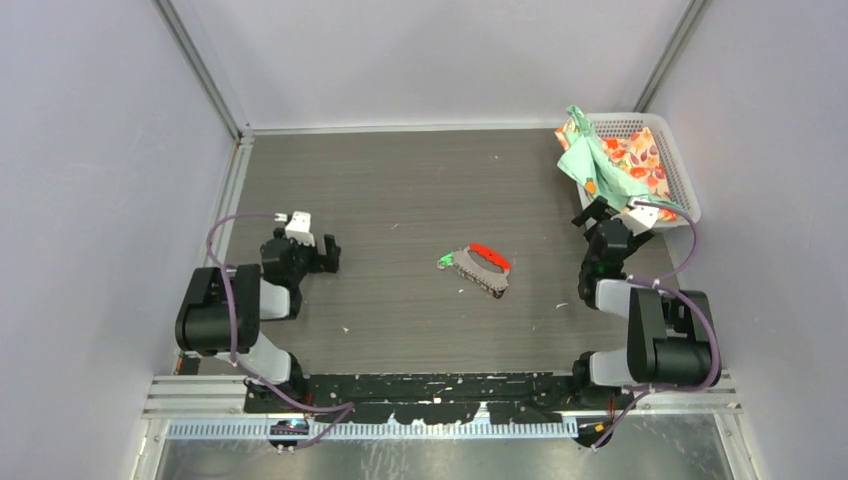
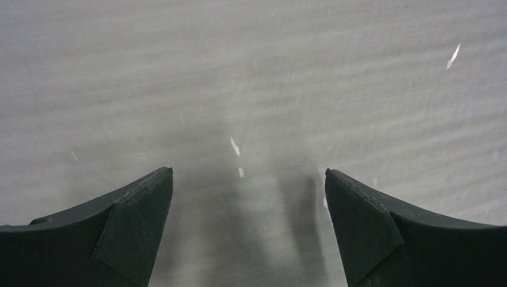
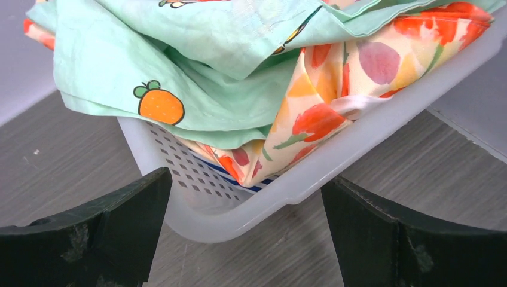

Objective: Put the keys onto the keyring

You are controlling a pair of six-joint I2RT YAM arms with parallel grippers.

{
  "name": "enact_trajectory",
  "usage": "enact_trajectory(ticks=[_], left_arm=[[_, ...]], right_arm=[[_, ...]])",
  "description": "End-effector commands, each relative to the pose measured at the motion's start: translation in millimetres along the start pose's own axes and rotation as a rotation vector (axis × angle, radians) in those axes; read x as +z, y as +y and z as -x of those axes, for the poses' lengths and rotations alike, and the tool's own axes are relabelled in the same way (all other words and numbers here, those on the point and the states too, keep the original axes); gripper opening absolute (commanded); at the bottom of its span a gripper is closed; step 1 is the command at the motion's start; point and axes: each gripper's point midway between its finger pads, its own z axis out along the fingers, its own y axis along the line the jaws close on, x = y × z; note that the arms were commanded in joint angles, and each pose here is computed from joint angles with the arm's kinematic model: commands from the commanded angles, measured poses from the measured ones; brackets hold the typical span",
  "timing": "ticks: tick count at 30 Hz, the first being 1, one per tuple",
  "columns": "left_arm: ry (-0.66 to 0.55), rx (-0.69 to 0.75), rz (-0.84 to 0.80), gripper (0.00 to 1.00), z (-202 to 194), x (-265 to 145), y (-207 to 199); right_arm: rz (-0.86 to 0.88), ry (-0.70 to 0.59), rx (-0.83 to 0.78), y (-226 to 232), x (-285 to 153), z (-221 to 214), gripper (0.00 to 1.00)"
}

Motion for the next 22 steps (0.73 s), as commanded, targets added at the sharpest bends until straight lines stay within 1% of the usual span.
enact_trajectory(ticks=[1,2,3,4,5,6,7,8,10,13,22], left_arm=[[-0.167,0.036,0.002,1.00,33.6,-9.0,-2.5],[-0.178,0.037,0.003,1.00,33.9,-6.1,-2.4],[-0.181,0.029,0.004,1.00,34.9,-1.2,-1.1],[-0.151,0.022,0.002,1.00,37.1,6.0,0.9],[-0.077,0.011,0.001,1.00,33.0,11.2,2.6],[-0.045,0.006,0.005,1.00,28.8,10.9,1.5],[-0.077,0.015,0.016,1.00,31.0,10.6,2.0],[-0.102,0.016,0.015,1.00,33.8,11.4,2.3],[-0.072,0.013,0.011,1.00,31.5,10.4,1.9],[-0.095,0.016,0.016,1.00,33.4,10.9,2.7],[-0.086,0.017,0.011,1.00,32.8,11.5,2.0]], right_arm=[[0.104,0.015,-0.058,5.4,-5.6,-40.0,1.00],[0.122,-0.028,-0.081,11.2,-5.9,-42.2,1.00],[0.112,-0.061,-0.109,15.2,-6.0,-35.6,1.00],[0.101,0.012,-0.141,19.8,-0.3,-41.8,1.00],[0.098,0.082,-0.172,24.1,6.6,-51.5,1.00],[0.123,0.054,-0.163,27.4,6.0,-49.0,1.00],[0.117,0.074,-0.163,25.5,4.6,-50.3,1.00],[0.123,0.056,-0.158,26.7,4.4,-46.6,1.00],[0.120,0.063,-0.164,25.0,3.3,-49.6,1.00],[0.125,0.048,-0.159,26.2,3.6,-46.8,1.00],[0.124,0.051,-0.160,25.7,3.5,-47.6,1.00]])
